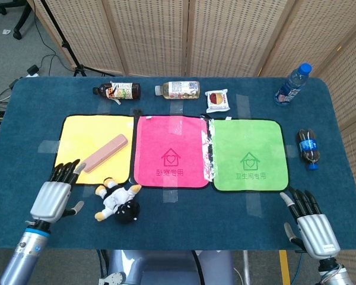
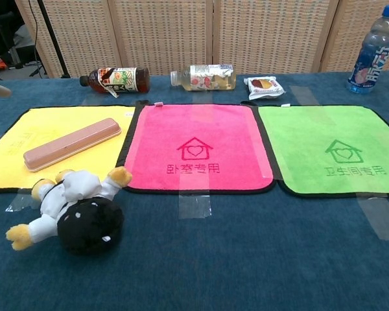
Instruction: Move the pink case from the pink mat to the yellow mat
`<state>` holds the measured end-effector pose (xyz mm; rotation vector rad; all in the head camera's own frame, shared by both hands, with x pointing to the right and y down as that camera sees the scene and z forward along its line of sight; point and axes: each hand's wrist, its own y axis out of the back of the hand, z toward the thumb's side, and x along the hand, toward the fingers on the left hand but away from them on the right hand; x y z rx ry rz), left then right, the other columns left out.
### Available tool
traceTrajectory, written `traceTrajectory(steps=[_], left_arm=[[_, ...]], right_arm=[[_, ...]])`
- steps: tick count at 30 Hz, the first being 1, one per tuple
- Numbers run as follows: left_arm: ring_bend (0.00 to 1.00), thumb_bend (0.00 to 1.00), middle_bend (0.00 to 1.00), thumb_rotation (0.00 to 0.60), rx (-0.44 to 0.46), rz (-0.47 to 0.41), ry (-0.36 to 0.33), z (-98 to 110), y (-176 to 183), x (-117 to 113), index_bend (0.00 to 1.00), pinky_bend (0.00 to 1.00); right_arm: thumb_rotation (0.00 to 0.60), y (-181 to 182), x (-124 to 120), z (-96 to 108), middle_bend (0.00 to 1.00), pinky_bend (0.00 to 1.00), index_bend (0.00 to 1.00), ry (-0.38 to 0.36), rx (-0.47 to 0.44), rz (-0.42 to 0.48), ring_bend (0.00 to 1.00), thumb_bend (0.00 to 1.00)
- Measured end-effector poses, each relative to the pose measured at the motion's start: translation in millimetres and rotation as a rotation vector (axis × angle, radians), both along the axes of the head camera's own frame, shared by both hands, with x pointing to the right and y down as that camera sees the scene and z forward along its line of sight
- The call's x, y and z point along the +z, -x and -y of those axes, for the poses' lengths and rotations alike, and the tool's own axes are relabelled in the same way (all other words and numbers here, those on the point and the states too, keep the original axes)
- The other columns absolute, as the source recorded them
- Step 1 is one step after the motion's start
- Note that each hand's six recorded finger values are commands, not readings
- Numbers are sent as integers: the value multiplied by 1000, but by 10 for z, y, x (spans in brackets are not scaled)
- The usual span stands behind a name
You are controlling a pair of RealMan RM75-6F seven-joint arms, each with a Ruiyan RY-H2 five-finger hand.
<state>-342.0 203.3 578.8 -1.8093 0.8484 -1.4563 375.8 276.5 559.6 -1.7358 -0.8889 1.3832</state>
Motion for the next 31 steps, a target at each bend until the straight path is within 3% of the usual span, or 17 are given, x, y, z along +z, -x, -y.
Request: traceTrajectory(steps=[6, 11, 22, 31], left_arm=[[0, 249, 0, 600, -42, 31, -27, -378, 201, -161, 0, 22], [0, 250, 0, 600, -89, 54, -6, -566, 425, -98, 0, 21], [0, 250, 0, 600, -89, 20, -48, -549, 492, -147, 0, 21], [0, 250, 0, 600, -97, 28, -32, -545, 520, -103, 0, 22]], right_arm=[[600, 9, -81, 8, 0, 0, 83, -27, 2, 15, 0, 517], [600, -10, -94, 3, 0, 0, 83, -27, 9, 15, 0, 517], [600, 52, -95, -12, 0, 0, 83, -17, -6, 33, 0, 517], [600, 84, -85, -15, 0, 0, 83, -15, -14, 32, 0, 517]])
